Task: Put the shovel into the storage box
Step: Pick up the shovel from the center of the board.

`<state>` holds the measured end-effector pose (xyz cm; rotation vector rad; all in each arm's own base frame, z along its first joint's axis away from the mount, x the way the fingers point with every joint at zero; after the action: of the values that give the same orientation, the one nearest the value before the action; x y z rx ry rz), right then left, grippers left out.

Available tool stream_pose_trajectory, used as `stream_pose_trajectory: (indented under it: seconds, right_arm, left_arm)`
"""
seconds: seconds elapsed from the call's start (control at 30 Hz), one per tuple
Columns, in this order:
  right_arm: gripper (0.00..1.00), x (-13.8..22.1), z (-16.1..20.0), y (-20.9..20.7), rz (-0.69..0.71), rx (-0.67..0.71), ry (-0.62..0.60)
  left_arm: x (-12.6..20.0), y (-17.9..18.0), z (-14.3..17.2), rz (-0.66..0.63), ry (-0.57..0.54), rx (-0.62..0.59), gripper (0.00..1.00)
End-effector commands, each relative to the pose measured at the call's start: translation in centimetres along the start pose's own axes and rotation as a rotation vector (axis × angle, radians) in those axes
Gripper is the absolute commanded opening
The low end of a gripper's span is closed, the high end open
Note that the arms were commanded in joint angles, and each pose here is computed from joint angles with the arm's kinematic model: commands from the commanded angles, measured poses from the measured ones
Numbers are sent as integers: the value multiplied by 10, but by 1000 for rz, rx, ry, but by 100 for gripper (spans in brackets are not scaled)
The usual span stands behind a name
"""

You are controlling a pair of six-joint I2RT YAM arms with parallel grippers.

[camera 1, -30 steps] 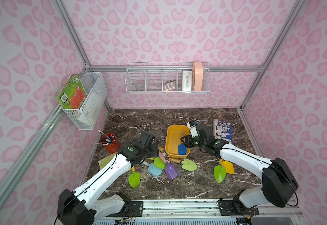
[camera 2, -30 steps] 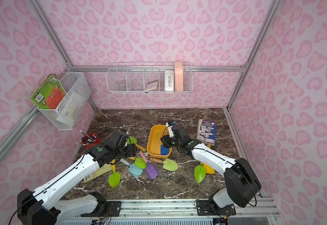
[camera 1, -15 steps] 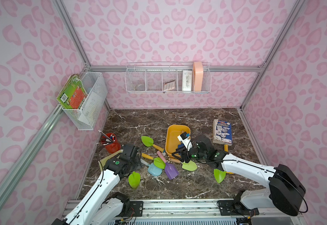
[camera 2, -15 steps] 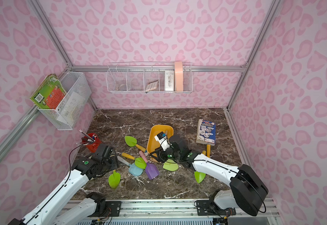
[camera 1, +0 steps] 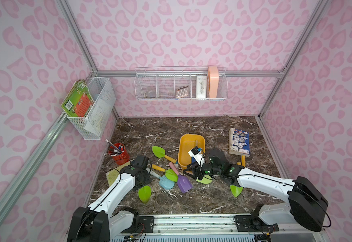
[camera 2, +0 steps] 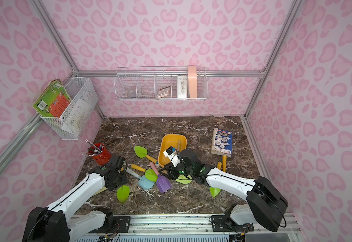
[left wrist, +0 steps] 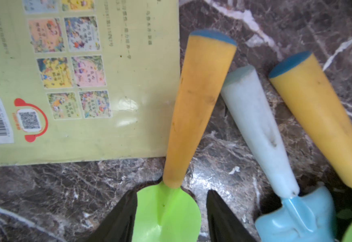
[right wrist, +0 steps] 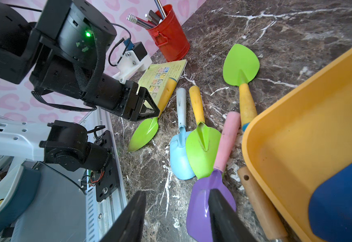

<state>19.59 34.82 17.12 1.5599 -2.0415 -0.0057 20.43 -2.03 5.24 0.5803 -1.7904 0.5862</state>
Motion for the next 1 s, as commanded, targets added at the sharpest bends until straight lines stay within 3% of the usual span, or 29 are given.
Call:
stream_pose_trajectory:
  seconds: [0.0, 0.7, 0.97]
  right_arm:
    - [52, -2, 0, 4, -15, 7, -9]
    - [51, -12, -1, -1, 8, -19, -7]
    - [51, -11, -10, -2, 19, 0, -9]
  left_arm:
    - [-3, 3, -6, -12, -45, 7, 57]
    - [-24, -15, -2, -41, 63, 0, 43]
    - [-40, -12, 15, -76, 155, 26, 30]
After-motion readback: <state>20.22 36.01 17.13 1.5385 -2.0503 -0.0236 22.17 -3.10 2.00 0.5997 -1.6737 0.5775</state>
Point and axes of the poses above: each gripper's point midway between its finger pads, its own x axis back along the fingers, its own y axis along the line the jaws close on, z = x × y, the point moved 1 cm from there along x, back along the fingers, and after that the axes turned 11 degrees about x, right-handed, at the moved point
